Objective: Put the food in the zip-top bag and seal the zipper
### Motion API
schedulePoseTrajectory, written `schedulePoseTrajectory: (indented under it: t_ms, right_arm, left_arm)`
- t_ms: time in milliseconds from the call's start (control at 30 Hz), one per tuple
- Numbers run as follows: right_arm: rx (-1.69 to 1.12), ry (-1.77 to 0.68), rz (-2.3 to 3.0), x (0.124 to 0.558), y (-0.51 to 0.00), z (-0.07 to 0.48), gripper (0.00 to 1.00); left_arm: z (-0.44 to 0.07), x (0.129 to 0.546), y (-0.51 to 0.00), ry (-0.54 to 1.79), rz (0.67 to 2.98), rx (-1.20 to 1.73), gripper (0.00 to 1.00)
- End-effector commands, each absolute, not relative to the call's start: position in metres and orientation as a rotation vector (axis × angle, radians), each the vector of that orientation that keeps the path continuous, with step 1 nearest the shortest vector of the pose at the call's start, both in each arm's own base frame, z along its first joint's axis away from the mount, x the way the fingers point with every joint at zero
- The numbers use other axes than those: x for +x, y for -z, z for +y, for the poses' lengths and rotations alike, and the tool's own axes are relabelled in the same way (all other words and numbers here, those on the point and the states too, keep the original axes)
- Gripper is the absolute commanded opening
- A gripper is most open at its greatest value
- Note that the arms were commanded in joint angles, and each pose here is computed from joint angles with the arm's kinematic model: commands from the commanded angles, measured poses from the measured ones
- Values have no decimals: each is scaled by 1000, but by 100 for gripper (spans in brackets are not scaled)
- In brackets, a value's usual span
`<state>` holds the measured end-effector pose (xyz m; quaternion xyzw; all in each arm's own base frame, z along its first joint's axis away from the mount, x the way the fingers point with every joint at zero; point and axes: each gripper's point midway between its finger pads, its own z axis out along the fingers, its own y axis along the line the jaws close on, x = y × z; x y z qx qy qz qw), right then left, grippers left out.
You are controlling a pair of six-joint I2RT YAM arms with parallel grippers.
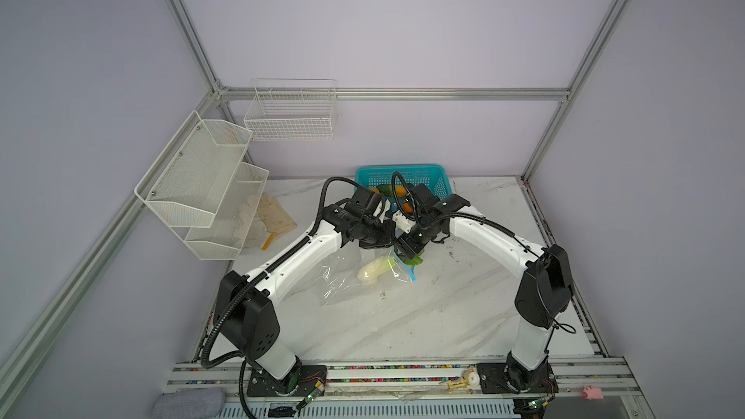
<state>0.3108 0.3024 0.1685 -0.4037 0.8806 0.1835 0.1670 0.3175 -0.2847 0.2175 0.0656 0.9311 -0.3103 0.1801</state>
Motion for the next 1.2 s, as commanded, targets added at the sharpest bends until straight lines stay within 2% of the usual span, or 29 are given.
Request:
schedulePoseTrajectory:
  t_ms: [0,100,200,333,467,700,1167]
  right_arm:
    - [-915,-594,2313,330,-239,292,64]
    - [-706,-678,2290,339,-253,260,59]
    - [-602,-774,2231,339,-260,243,58]
    - [-603,-875,2213,332,-253,249,58]
    - [-602,-870,2267,334,-227,247,58]
    - [-618,-918,2289,336,-198,255,52]
    - [-614,-1069,2285,328,-174,273,44]
  left_arm:
    - [-278,303,-210,878,2672,180,0]
    - [-276,302,-211,872,2667,170,0]
    - [-277,301,-212,878,2667,167,0]
    - [-278,301,-213,889,2670,165,0]
    - [-279,302,-217,898,2661,159,0]
    - [-276,301,-222,890,2653,154,0]
    - [-273,300,-229,877,2646,140,0]
